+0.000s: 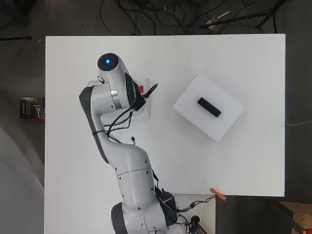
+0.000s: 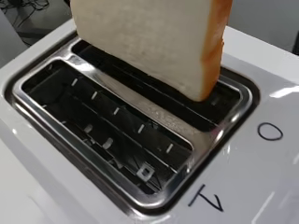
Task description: Teleoperate dual arm-hand system to toast a bread
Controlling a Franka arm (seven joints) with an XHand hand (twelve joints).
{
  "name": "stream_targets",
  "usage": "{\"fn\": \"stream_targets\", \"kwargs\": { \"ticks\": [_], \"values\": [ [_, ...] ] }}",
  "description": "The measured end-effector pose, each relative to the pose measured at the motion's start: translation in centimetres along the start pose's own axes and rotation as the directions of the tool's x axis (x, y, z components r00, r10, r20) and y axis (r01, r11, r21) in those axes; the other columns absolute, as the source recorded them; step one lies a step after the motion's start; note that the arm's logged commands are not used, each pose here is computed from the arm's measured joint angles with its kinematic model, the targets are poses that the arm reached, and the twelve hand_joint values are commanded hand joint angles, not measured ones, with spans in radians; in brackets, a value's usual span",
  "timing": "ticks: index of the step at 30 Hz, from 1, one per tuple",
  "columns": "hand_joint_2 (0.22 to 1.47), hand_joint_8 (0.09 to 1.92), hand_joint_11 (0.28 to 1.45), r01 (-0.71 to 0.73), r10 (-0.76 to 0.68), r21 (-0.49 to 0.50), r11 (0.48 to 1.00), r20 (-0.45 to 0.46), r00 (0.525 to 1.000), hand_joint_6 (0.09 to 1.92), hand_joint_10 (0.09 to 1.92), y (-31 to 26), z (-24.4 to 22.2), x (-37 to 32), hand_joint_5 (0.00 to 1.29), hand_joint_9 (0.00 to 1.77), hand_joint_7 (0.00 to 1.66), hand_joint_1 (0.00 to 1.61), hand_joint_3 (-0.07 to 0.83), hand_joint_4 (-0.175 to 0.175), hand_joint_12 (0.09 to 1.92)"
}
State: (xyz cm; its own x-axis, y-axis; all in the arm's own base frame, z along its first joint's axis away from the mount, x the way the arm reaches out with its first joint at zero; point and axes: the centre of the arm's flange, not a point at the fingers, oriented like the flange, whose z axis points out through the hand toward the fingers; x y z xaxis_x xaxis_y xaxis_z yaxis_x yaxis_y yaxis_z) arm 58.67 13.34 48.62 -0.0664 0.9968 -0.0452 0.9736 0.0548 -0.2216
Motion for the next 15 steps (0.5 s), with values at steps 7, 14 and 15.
{"fn": "stream_targets", "kwargs": {
  "ticks": [7, 14, 15],
  "values": [
    [0.95, 0.12, 0.48, -0.112, 0.114, 0.069, 0.991, -0.025, 0.993, 0.17, 0.09, 1.4, 1.5, -3.3, 0.15, 0.51, 0.32, 0.18, -0.022, -0.12, 0.09],
    [1.02, 0.09, 0.4, -0.212, 0.213, 0.058, 0.976, -0.006, 0.977, 0.09, 0.09, 0.2, -1.8, -4.7, 0.33, 0.41, 0.31, 0.0, 0.016, -0.039, 0.09],
    [1.04, 0.09, 0.4, -0.246, 0.247, 0.042, 0.968, -0.017, 0.969, 0.09, 0.09, 0.2, -1.4, -5.1, 0.33, 0.42, 0.32, 0.0, 0.019, -0.03, 0.09]
  ]
}}
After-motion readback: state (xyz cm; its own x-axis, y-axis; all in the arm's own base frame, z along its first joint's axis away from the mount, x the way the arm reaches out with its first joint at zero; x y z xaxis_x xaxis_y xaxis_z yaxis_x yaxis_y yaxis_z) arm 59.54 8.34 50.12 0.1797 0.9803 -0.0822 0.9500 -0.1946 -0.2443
